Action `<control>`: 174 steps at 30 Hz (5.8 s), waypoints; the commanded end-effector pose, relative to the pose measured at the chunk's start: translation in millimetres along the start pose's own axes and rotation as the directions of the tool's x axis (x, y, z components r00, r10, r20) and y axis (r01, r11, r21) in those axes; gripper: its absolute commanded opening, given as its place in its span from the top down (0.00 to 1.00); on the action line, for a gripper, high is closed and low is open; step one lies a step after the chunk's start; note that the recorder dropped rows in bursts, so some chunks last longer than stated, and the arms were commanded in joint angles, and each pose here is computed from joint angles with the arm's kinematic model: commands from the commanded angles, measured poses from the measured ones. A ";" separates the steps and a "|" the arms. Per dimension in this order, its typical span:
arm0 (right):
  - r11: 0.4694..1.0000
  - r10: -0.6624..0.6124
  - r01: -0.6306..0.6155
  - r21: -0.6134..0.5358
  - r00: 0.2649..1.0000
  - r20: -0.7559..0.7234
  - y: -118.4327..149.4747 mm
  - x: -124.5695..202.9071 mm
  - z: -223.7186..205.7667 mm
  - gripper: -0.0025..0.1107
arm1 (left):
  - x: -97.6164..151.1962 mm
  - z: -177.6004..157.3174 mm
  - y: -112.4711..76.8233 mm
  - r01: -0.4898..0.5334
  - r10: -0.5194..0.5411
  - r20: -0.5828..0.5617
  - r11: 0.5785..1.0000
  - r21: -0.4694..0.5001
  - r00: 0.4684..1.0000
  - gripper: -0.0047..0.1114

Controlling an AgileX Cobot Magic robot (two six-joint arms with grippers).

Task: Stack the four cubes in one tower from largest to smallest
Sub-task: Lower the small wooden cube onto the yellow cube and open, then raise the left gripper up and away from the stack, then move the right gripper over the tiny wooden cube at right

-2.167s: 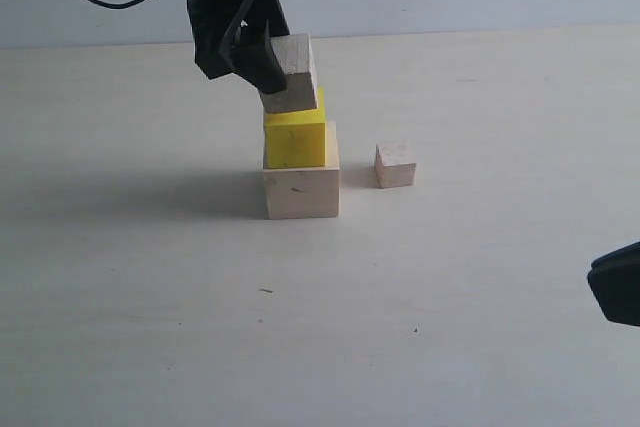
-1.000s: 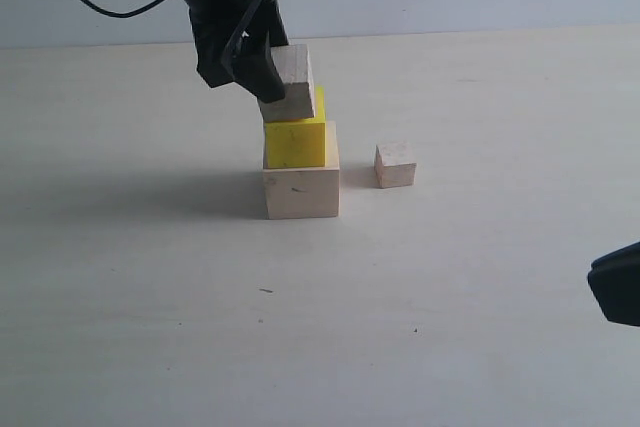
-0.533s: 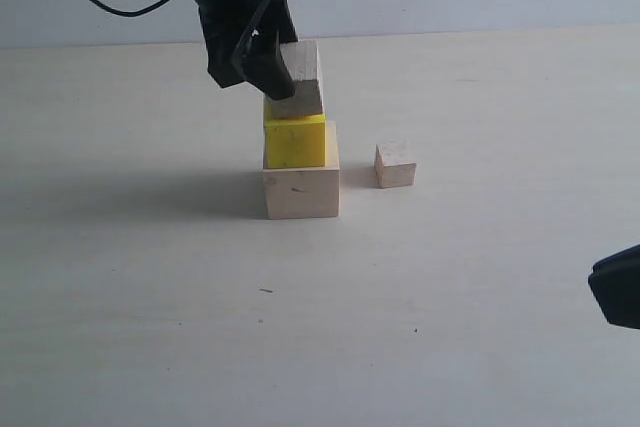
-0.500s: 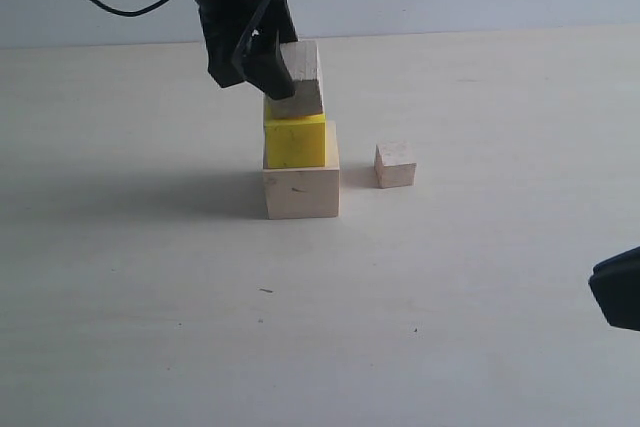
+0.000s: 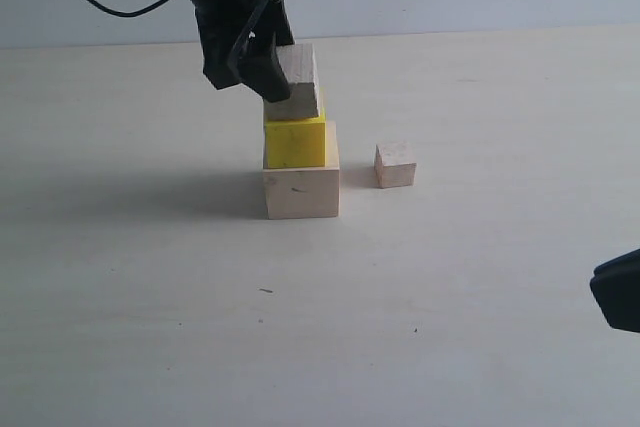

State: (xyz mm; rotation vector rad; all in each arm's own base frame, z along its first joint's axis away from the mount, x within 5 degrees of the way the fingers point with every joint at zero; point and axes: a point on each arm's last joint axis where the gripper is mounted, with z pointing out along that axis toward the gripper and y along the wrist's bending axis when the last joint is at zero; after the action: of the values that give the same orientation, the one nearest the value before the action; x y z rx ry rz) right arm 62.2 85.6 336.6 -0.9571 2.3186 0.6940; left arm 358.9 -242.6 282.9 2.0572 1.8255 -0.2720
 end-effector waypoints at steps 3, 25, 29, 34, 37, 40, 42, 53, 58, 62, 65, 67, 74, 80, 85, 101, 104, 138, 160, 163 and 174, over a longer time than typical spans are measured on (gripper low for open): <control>1.000 -0.007 0.008 -0.002 1.000 0.003 0.6 1.7 -0.7 0.98 | -1.6 -3.5 0.3 -0.009 0.009 -0.005 1.000 -0.013 1.000 0.96; 1.000 -0.008 0.008 -0.001 1.000 0.003 0.4 1.8 -0.7 0.98 | -2.9 -3.5 3.2 0.001 0.000 0.009 0.999 -0.045 1.000 0.43; 1.000 -0.009 0.009 0.001 1.000 0.003 0.3 1.8 -0.7 0.98 | -2.9 -3.5 3.2 0.001 0.000 0.009 0.999 -0.045 1.000 0.43; 1.000 -0.009 0.009 0.001 1.000 0.003 0.3 1.8 -0.7 0.98 | -2.9 -3.5 3.2 0.001 0.000 0.009 0.999 -0.045 1.000 0.43; 1.000 -0.011 0.011 0.001 1.000 0.003 0.3 1.8 -0.7 0.98 | -2.2 -3.6 3.6 -0.003 0.003 0.002 0.999 -0.050 1.000 0.43; 1.000 -0.011 0.011 0.000 1.000 0.001 0.4 2.0 -0.7 0.98 | -1.3 -4.4 3.7 -0.009 0.008 -0.010 0.999 -0.054 1.000 0.43; 1.000 -0.011 0.011 0.000 1.000 -0.001 0.4 2.1 -0.7 0.98 | -1.9 -5.1 3.4 0.005 -0.005 -0.004 0.999 -0.053 1.000 0.43; 1.000 -0.013 0.013 -0.001 1.000 -0.003 0.4 2.3 -0.7 0.98 | -5.2 -8.8 1.7 0.050 -0.049 0.027 0.998 -0.048 0.998 0.43; 1.000 -0.013 0.013 -0.001 1.000 -0.006 0.5 2.6 -0.7 0.98 | -7.4 -18.1 -0.1 0.044 -0.042 0.038 0.997 -0.067 0.998 0.43; 1.000 -0.015 0.015 -0.001 1.000 -0.005 0.5 2.5 -0.7 0.98 | -10.5 -31.2 -2.7 0.037 -0.032 0.053 0.995 -0.096 0.998 0.43; 1.000 -0.016 0.016 -0.001 1.000 -0.005 0.5 2.5 -0.7 0.98 | -13.3 -44.1 -6.0 0.034 -0.026 0.068 0.992 -0.120 0.997 0.43; 1.000 -0.016 0.016 -0.001 1.000 -0.005 0.5 2.5 -0.7 0.98 | -15.6 -55.6 -9.3 0.041 -0.029 0.081 0.989 -0.141 0.996 0.43; 1.000 -0.015 0.015 0.003 1.000 0.016 0.1 0.5 -0.7 0.98 | -27.6 -109.5 -26.1 0.184 -0.135 0.212 0.955 -0.232 0.968 0.51; 1.000 -0.017 0.016 0.010 0.999 0.052 -0.5 -2.7 -0.8 0.98 | -25.9 -148.9 -47.8 0.374 -0.315 0.252 0.896 -0.237 0.915 0.96; 1.000 -0.010 0.009 0.017 0.996 0.086 -1.1 -5.8 -1.0 0.98 | -13.7 -170.2 -56.8 0.528 -0.478 0.227 0.789 -0.313 0.849 0.96; 0.977 0.011 -0.085 0.196 0.936 0.351 -20.1 -31.6 -5.4 0.98 | 100.0 -177.9 -197.2 0.847 -0.603 0.599 0.319 -0.424 0.527 0.96; 0.939 -0.013 -0.098 0.328 0.948 0.318 -38.5 -43.9 10.5 0.98 | 132.9 -145.8 -227.7 0.859 -0.610 0.614 0.261 -0.440 0.500 0.96; 0.798 0.451 -0.366 0.479 0.890 -0.070 -200.6 -115.6 199.3 0.98 | 158.9 -85.4 -234.2 0.894 -0.742 0.530 0.215 -0.393 0.411 0.96; 0.811 0.469 -0.389 0.437 0.879 -0.088 -219.8 -120.1 241.9 0.49 | 157.7 -85.5 -233.7 0.917 -0.746 0.557 0.182 -0.355 0.364 0.96; 0.811 0.471 -0.390 0.436 0.878 -0.090 -222.8 -124.0 245.8 0.49 | 157.4 -85.8 -233.3 0.916 -0.742 0.561 0.185 -0.356 0.367 0.96; 0.806 0.496 -0.391 0.445 0.856 -0.146 -233.6 -118.0 268.4 0.49 | 157.2 -86.0 -232.9 0.915 -0.738 0.564 0.188 -0.358 0.372 0.96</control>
State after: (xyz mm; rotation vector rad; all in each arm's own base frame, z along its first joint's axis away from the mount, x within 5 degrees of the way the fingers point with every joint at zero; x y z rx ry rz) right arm 378.5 166.6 158.6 -0.3179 2.8054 0.2391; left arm 142.0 -44.0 266.2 0.3293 2.2594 -0.1333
